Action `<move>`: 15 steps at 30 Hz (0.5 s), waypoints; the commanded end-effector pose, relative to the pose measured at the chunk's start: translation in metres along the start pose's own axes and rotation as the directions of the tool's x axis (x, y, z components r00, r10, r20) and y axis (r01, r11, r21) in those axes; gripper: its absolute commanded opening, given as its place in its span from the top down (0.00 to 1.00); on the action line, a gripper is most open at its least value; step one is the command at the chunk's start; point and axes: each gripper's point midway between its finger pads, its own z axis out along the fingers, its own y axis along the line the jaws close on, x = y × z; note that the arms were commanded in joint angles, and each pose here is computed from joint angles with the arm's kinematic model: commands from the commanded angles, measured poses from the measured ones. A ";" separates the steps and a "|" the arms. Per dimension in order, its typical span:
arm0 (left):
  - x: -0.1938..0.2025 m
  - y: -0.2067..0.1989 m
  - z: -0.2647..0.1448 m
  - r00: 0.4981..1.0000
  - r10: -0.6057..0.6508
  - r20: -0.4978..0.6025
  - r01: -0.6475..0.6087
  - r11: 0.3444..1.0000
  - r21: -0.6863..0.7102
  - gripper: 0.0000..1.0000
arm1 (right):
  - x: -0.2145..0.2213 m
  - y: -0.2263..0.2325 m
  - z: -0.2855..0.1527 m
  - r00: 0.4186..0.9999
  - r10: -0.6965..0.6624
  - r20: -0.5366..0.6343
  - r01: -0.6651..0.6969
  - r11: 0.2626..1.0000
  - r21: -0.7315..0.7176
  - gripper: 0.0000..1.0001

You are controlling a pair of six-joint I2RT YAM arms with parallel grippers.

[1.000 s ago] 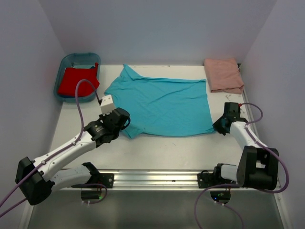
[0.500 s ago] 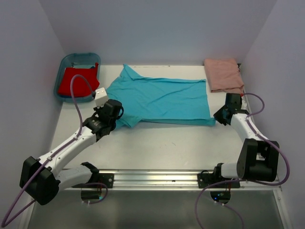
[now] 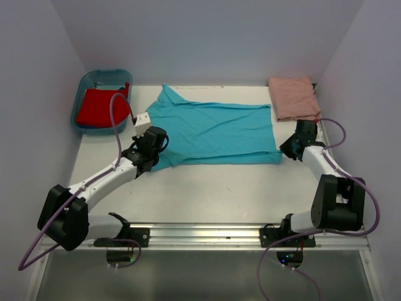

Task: Fold and stack the t-shirts
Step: Fold the tshirt

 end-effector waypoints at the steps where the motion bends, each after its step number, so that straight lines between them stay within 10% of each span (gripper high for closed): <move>1: -0.029 -0.008 0.003 0.995 -0.054 0.081 0.052 0.998 0.019 1.00 | -0.027 0.026 -0.004 0.997 -0.008 0.078 0.015 0.996 -0.088 1.00; 15: -0.041 0.007 0.018 0.991 -0.084 0.104 0.086 0.996 -0.018 1.00 | -0.031 0.051 0.024 0.998 -0.053 0.026 0.057 0.987 -0.150 1.00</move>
